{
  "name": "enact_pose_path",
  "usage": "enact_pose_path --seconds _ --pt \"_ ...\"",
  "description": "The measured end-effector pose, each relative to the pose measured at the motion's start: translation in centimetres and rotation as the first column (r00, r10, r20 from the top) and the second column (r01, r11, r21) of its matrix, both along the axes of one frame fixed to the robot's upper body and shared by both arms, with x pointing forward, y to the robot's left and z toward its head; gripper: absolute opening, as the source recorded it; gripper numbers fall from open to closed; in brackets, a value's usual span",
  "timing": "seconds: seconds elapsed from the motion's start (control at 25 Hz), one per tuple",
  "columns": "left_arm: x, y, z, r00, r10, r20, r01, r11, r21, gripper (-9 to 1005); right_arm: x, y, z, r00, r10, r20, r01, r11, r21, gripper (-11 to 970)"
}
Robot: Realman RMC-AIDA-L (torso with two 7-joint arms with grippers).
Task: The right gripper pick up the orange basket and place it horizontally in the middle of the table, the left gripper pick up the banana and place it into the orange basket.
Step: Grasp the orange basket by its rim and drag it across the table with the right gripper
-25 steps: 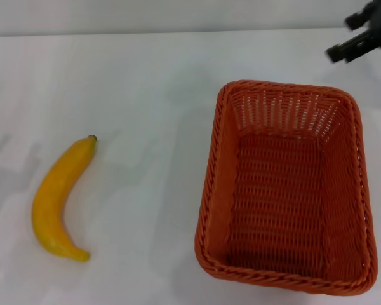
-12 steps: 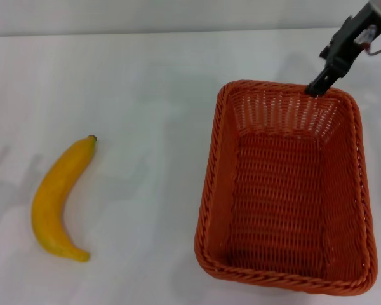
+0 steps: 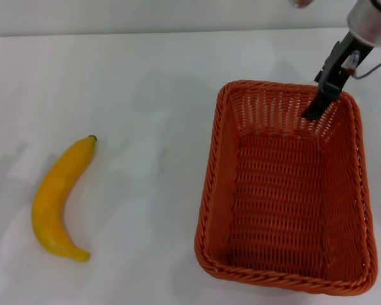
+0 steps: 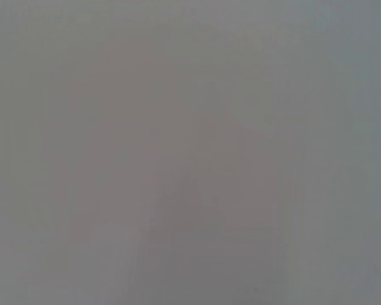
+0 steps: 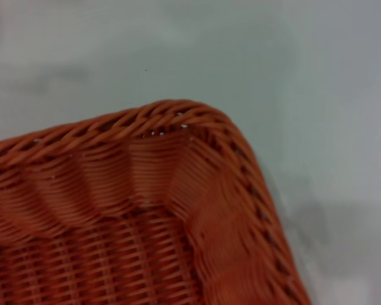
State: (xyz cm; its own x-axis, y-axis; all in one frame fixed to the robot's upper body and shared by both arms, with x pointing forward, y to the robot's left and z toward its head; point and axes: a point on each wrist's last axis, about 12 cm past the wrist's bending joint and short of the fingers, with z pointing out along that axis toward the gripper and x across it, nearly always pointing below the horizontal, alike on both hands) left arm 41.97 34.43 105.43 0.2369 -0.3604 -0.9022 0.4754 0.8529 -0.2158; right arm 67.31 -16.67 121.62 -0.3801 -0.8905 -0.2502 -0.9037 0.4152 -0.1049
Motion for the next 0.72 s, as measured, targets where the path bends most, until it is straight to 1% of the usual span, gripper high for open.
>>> enact_pose_path --seconds 0.16,0.4,0.72 --pt "0.1 -0.2 0.0 1.0 -0.011 -0.001 0.011 1.0 -0.003 672 -0.1 0.4 -1.0 1.0 0.019 -0.012 -0.019 1.0 -0.01 799" --pt "0.6 -0.7 0.0 0.999 -0.04 -0.004 0.04 0.999 -0.003 671 -0.2 0.6 -1.9 0.999 0.041 -0.005 -0.041 0.999 -0.022 784" --pt "1.2 -1.7 -0.2 0.997 -0.081 -0.014 0.08 0.997 -0.017 671 -0.5 0.0 -3.2 0.998 0.058 -0.015 -0.058 0.996 -0.066 763"
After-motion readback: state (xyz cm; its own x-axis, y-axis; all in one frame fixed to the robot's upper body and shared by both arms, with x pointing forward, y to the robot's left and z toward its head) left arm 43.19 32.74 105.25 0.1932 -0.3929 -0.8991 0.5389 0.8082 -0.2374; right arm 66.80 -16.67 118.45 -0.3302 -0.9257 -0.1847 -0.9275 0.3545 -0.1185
